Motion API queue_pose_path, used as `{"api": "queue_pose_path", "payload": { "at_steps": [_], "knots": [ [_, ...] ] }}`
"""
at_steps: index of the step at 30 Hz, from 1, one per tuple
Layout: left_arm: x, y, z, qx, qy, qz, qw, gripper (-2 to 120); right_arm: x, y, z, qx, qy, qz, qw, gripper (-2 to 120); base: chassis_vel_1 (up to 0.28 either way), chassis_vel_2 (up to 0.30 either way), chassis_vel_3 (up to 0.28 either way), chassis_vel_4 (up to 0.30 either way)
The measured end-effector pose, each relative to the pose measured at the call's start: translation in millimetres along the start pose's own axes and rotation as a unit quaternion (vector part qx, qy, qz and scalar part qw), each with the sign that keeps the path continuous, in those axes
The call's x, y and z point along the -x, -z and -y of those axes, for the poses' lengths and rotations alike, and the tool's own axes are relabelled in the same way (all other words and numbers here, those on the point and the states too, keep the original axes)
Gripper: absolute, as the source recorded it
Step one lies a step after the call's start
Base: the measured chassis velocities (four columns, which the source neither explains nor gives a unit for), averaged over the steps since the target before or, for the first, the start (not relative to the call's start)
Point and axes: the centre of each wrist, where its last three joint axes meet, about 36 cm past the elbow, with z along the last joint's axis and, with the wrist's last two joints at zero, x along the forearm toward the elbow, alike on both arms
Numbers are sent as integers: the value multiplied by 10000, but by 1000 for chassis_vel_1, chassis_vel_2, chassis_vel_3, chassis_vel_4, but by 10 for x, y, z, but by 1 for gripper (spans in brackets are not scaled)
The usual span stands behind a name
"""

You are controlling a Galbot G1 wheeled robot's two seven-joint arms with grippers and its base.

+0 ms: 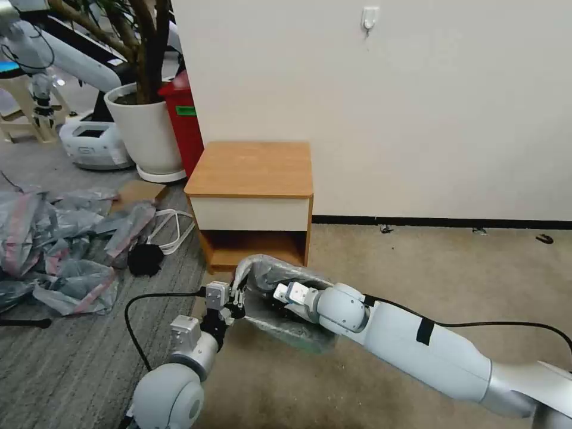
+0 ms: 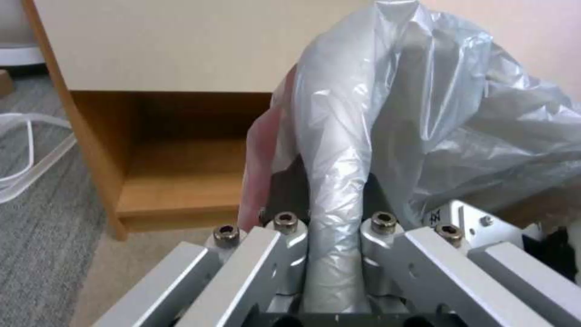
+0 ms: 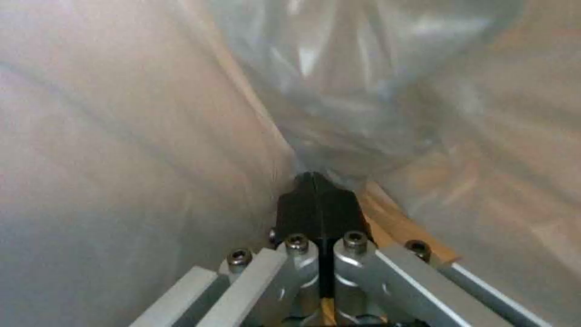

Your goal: Pick up the garbage bag from the table and place it over the trash can.

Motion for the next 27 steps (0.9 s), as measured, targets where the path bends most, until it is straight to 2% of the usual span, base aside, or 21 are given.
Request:
{"api": "queue_pose_path", "payload": {
  "at_steps": [14,27],
  "knots": [
    [-8,0,-10,13,-1,-18,10000,5,30,-47,-26,36,5,-49,10000,0,0,0,0,0],
    [-16,22,-42,45,4,-6,10000,5,68,48,-4,-1,-40,4,10000,0,0,0,0,0]
  ]
}}
